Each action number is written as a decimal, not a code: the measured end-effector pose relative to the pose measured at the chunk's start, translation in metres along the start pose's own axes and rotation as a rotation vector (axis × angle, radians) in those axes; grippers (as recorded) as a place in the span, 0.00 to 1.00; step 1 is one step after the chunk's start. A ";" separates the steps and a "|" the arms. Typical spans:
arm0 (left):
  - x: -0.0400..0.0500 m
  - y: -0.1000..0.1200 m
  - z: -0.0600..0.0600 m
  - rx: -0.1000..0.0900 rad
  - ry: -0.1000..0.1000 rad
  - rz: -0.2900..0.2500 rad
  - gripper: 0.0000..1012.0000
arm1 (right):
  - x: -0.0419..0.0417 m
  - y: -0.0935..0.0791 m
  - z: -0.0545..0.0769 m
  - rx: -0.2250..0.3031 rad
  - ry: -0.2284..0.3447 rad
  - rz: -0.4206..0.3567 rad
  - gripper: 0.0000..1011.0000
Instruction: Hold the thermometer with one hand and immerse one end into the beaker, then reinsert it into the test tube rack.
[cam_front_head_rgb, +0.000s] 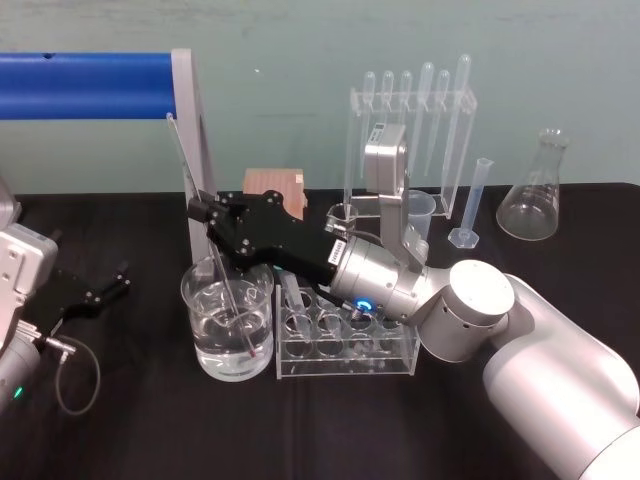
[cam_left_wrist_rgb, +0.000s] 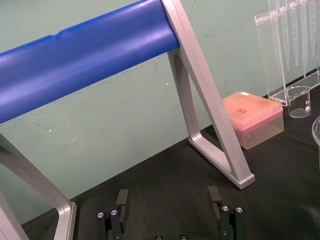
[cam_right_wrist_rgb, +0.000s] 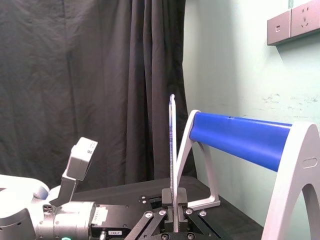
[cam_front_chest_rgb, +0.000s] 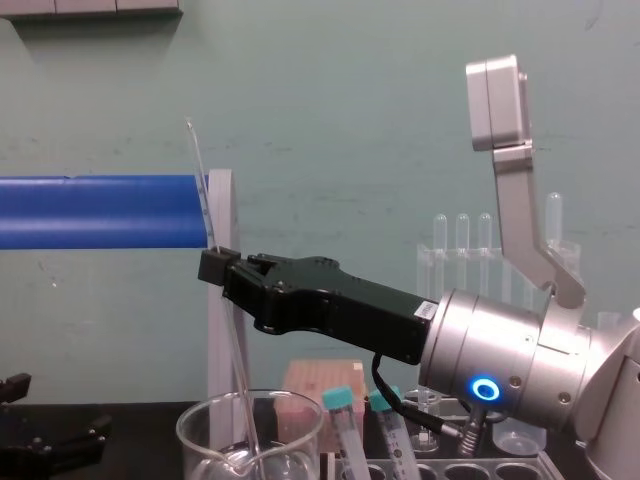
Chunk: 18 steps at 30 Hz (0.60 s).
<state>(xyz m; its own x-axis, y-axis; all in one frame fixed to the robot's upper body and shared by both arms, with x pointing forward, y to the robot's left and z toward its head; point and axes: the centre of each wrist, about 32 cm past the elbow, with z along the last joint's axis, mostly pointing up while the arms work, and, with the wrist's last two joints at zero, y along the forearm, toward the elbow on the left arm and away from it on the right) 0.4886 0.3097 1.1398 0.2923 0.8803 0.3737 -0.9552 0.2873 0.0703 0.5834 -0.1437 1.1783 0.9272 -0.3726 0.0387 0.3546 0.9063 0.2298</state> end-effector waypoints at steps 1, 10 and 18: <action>0.0000 0.000 0.000 0.000 0.000 0.000 1.00 | 0.0000 0.000 0.000 0.000 0.000 0.000 0.05; 0.0000 0.000 0.000 0.000 0.000 0.000 1.00 | -0.0001 0.000 0.000 -0.002 -0.003 0.000 0.06; 0.0000 0.000 0.000 0.000 0.000 0.000 1.00 | -0.0001 0.000 0.000 -0.003 -0.004 0.000 0.05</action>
<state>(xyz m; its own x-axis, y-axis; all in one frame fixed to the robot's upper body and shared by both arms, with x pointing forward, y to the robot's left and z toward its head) 0.4886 0.3097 1.1398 0.2923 0.8803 0.3738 -0.9552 0.2873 0.0703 0.5834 -0.1434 1.1783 0.9267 -0.3734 0.0429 0.3549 0.9069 0.2271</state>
